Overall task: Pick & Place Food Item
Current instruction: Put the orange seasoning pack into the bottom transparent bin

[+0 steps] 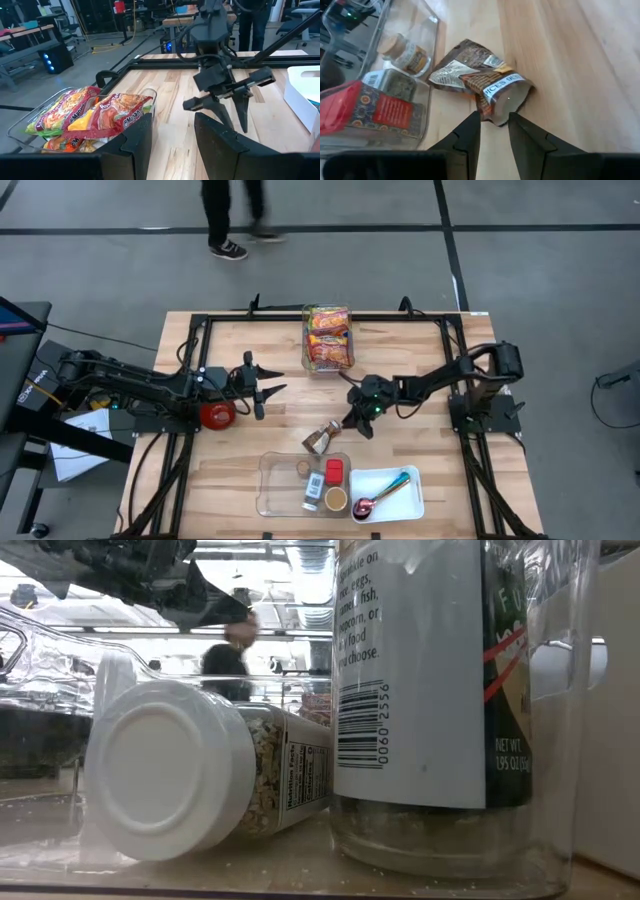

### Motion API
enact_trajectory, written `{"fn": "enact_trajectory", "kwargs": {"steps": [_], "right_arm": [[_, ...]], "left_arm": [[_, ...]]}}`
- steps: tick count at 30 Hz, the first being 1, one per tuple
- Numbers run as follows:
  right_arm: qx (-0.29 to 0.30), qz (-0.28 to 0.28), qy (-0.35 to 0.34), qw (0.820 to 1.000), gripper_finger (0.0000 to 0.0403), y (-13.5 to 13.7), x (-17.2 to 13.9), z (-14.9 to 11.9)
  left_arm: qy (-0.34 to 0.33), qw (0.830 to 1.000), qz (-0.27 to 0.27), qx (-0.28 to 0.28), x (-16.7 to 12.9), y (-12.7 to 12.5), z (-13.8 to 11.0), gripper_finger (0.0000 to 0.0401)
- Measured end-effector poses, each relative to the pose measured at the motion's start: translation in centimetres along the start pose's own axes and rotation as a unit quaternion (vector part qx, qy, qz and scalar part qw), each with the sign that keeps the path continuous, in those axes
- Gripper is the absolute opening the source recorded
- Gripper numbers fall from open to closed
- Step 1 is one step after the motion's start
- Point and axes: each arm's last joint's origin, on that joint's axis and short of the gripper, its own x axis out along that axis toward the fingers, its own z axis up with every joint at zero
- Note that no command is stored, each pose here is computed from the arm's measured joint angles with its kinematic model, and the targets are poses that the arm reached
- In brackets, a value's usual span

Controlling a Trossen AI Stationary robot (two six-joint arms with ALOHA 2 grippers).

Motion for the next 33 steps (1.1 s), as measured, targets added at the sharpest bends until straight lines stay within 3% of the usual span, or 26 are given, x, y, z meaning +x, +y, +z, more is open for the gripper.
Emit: {"fn": "enact_trajectory", "kwargs": {"steps": [10,33], "right_arm": [[0.011,0.026,0.006,1.000,0.0095,-0.7,2.1,0.0],[0.025,0.017,-0.013,0.999,0.0095,-1.3,1.9,0.7]], "left_arm": [[0.004,1.000,-0.002,0.002,0.0,0.0,-0.1,0.0140],[0.012,1.000,-0.005,0.005,0.0,-0.1,-0.2,0.0140]]}}
